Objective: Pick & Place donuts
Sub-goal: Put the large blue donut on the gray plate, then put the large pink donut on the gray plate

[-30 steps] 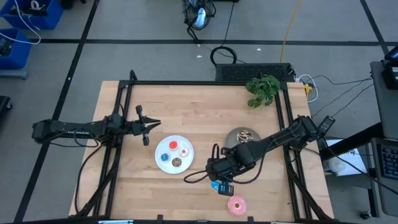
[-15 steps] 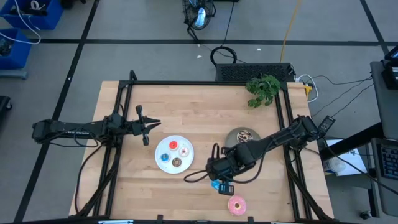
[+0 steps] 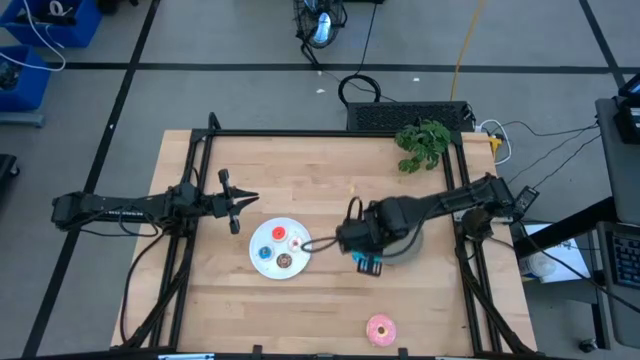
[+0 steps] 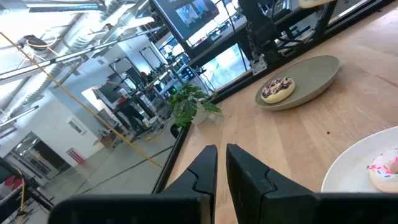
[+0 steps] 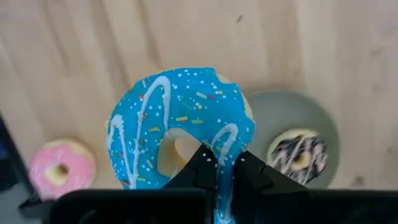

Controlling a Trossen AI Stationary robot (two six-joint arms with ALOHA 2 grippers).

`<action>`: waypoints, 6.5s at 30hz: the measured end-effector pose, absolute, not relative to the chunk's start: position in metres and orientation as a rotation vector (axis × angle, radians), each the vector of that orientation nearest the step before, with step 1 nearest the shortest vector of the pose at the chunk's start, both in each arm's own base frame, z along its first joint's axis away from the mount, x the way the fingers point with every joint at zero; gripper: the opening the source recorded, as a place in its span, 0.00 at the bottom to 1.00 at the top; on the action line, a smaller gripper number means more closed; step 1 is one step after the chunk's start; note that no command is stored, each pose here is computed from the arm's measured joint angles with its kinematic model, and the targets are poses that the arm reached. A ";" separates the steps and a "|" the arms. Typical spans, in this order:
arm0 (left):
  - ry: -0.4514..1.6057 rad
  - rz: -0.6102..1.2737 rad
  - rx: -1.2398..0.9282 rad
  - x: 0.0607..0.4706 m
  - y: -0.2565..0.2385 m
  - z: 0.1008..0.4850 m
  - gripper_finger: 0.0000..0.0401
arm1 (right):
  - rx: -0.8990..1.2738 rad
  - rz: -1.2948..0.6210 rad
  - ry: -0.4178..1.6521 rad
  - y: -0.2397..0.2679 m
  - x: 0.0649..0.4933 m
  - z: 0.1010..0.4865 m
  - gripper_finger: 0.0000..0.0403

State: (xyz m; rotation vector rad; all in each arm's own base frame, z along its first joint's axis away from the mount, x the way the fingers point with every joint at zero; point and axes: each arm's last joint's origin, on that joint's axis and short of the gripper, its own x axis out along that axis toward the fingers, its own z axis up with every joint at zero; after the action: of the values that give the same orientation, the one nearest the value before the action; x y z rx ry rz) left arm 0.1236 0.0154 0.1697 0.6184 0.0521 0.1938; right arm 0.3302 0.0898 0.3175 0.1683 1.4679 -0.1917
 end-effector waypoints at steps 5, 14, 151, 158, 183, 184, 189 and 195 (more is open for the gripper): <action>0.055 0.195 0.618 0.124 0.015 0.169 0.10 | 0.169 -0.228 1.419 0.062 0.330 0.318 0.03; 0.061 0.193 0.618 0.124 0.015 0.169 0.10 | 0.219 -0.248 1.469 0.023 0.323 0.283 0.03; 0.053 0.193 0.621 0.124 0.015 0.170 0.10 | 0.215 0.008 1.428 0.171 0.333 0.312 0.00; 0.052 0.193 0.620 0.124 0.015 0.170 0.10 | 0.211 0.078 1.435 0.200 0.342 0.305 0.00; 0.060 0.195 0.696 0.124 0.016 0.170 0.10 | 0.311 -0.022 1.349 0.263 0.313 0.280 0.08; 0.060 0.194 0.699 0.124 0.015 0.170 0.10 | 0.293 -0.015 1.338 0.264 0.313 0.277 0.11; 0.053 0.185 0.703 0.124 0.015 0.170 0.10 | 0.263 -0.026 1.341 0.266 0.310 0.256 0.29; 0.046 0.188 0.700 0.124 0.015 0.171 0.10 | 0.204 -0.063 1.414 0.259 0.304 0.229 0.50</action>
State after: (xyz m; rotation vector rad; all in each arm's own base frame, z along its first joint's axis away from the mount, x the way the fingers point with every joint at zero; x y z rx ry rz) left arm 0.1236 0.0152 0.1708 0.7001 0.0459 0.1880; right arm 0.3045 0.2589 0.2291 0.2038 1.4141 -0.0625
